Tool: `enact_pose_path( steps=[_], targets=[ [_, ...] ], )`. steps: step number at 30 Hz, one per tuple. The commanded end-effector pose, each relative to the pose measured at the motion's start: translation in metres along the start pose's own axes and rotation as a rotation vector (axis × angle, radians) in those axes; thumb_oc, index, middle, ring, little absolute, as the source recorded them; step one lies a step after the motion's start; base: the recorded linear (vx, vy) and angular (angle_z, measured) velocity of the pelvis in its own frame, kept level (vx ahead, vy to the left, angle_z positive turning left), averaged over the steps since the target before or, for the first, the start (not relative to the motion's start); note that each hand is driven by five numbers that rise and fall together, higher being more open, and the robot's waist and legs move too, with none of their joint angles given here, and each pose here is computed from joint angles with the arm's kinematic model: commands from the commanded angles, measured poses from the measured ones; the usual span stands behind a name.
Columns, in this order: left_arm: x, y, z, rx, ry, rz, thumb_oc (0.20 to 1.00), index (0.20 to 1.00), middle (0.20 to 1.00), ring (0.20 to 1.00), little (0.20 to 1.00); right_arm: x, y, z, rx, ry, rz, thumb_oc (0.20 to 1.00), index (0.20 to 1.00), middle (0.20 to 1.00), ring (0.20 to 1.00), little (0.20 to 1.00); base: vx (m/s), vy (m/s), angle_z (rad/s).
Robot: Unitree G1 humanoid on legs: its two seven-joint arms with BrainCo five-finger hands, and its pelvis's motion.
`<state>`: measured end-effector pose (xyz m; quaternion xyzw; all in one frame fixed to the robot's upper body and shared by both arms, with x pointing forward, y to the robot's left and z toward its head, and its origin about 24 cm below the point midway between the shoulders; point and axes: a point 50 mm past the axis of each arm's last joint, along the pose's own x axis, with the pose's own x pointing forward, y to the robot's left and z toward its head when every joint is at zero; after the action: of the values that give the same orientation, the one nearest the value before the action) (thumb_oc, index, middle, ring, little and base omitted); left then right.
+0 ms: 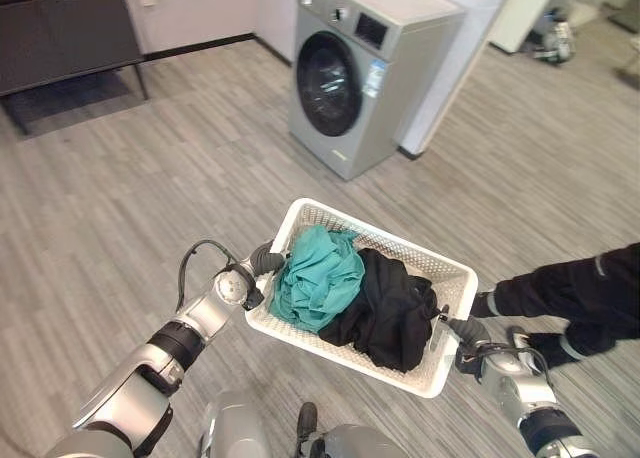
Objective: Grab the laundry basket,head to the washer,open it,put in the laundry and shut it.
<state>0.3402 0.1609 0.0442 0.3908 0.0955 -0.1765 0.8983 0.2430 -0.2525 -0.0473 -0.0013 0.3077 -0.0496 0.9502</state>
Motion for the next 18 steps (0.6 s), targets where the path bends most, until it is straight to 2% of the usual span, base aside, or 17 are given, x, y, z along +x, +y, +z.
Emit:
enact_pose_path(
  steps=[1,4,8,14,18],
  targets=[
    [0.007,0.018,0.046,0.018,-0.192,0.047,0.2,0.2,0.2,0.2,0.2,-0.007,0.018,0.063,0.058,-0.327,0.144,0.2,0.2,0.2,0.2,0.2,0.3,0.067,0.1],
    [0.006,0.006,0.037,0.012,-0.173,0.003,0.2,0.2,0.2,0.2,0.2,0.001,0.031,0.062,0.102,-0.326,0.162,0.2,0.2,0.2,0.2,0.2,0.7,0.265,-0.17],
    [0.001,0.004,0.021,0.01,-0.134,-0.002,0.2,0.2,0.2,0.2,0.2,0.003,0.037,0.057,0.119,-0.318,0.168,0.2,0.2,0.2,0.2,0.2,0.35,0.197,-0.53],
    [-0.001,0.015,0.016,0.004,-0.116,0.034,0.2,0.2,0.2,0.2,0.2,0.005,0.038,0.055,0.11,-0.305,0.154,0.2,0.2,0.2,0.2,0.2,0.2,0.146,-0.26],
    [0.0,0.015,0.018,0.002,-0.123,0.036,0.2,0.2,0.2,0.2,0.2,0.005,0.031,0.051,0.099,-0.292,0.136,0.2,0.2,0.2,0.2,0.2,0.15,-0.073,0.25]
  ],
)
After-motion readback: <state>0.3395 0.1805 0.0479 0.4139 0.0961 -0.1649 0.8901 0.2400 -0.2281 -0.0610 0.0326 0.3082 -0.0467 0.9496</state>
